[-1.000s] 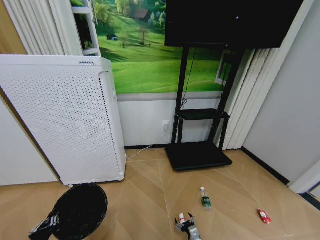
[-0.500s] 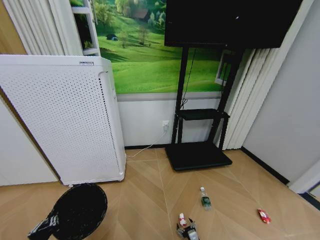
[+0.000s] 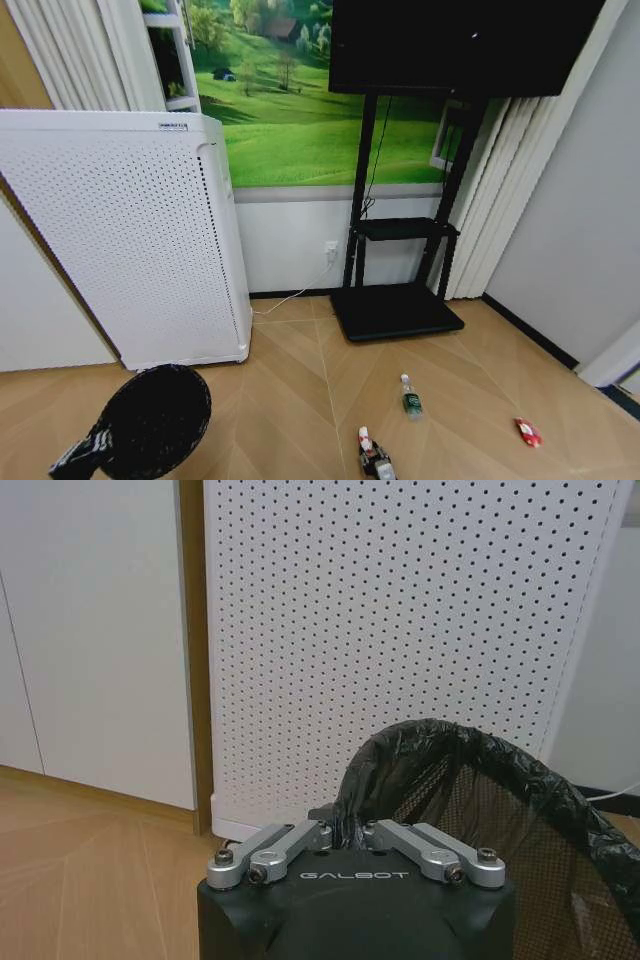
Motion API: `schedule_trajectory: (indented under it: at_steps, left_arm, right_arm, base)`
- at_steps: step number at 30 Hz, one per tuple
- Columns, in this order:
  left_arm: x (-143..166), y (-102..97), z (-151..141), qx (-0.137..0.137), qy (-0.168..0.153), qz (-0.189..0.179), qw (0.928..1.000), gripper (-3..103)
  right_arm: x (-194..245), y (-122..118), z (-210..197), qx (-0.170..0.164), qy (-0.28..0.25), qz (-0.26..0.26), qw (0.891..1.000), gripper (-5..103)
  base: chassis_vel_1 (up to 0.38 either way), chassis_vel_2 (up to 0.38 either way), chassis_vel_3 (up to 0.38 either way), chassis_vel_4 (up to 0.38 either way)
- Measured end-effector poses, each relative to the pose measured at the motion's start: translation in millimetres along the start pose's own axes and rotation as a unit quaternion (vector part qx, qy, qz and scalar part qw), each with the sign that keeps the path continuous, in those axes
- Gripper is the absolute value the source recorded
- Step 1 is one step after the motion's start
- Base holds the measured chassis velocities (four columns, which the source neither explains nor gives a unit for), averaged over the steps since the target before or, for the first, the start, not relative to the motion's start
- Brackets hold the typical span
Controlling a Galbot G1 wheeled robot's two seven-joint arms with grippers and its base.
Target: Pick up the trash bin and place the garbage on the floor into it.
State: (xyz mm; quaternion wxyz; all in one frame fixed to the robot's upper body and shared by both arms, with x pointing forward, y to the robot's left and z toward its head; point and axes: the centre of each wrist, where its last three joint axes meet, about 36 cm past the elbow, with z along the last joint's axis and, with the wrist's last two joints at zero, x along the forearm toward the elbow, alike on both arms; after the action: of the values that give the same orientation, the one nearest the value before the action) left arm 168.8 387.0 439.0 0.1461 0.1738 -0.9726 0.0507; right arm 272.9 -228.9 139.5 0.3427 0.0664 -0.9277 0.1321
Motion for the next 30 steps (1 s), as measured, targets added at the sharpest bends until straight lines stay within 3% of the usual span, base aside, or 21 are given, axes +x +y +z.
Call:
schedule_trajectory:
  at_steps: [4,10,12,16,24,30]
  left_arm:
    - [-8.7,-2.1,3.8,0.009,0.012,0.016,0.9998,7]
    - [-29.0,-3.1,3.0,0.000,0.025,0.053,0.9983,7]
    - [-44.9,-4.1,-1.7,-0.011,0.041,0.094,0.9947,7]
    - [-60.3,-5.1,-5.0,-0.022,0.052,0.126,0.9905,7]
    - [-92.8,-17.1,-8.3,-0.027,0.066,0.195,0.9782,7]
    - [-131.3,-46.4,-5.8,-0.024,0.094,0.254,0.9623,7]
  right_arm:
    - [13.5,-10.0,-16.3,-0.007,-0.050,0.002,0.999,32]
    - [41.7,-25.4,-45.4,-0.031,-0.127,-0.009,0.991,32]
    - [58.6,-30.6,-67.7,-0.059,-0.163,-0.033,0.984,32]
    - [73.4,-28.9,-86.0,-0.085,-0.187,-0.063,0.977,32]
    - [109.3,-0.8,-144.1,-0.164,-0.219,-0.190,0.943,32]
    - [126.0,-1.8,-159.2,-0.148,-0.259,-0.250,0.921,32]
  base:
    - [0.000,0.000,0.000,0.000]
    - [0.000,0.000,0.000,0.000]
    - [0.000,0.000,0.000,0.000]
    - [0.000,0.000,0.000,0.000]
    - [0.000,0.000,0.000,0.000]
    - [0.000,0.000,0.000,0.000]
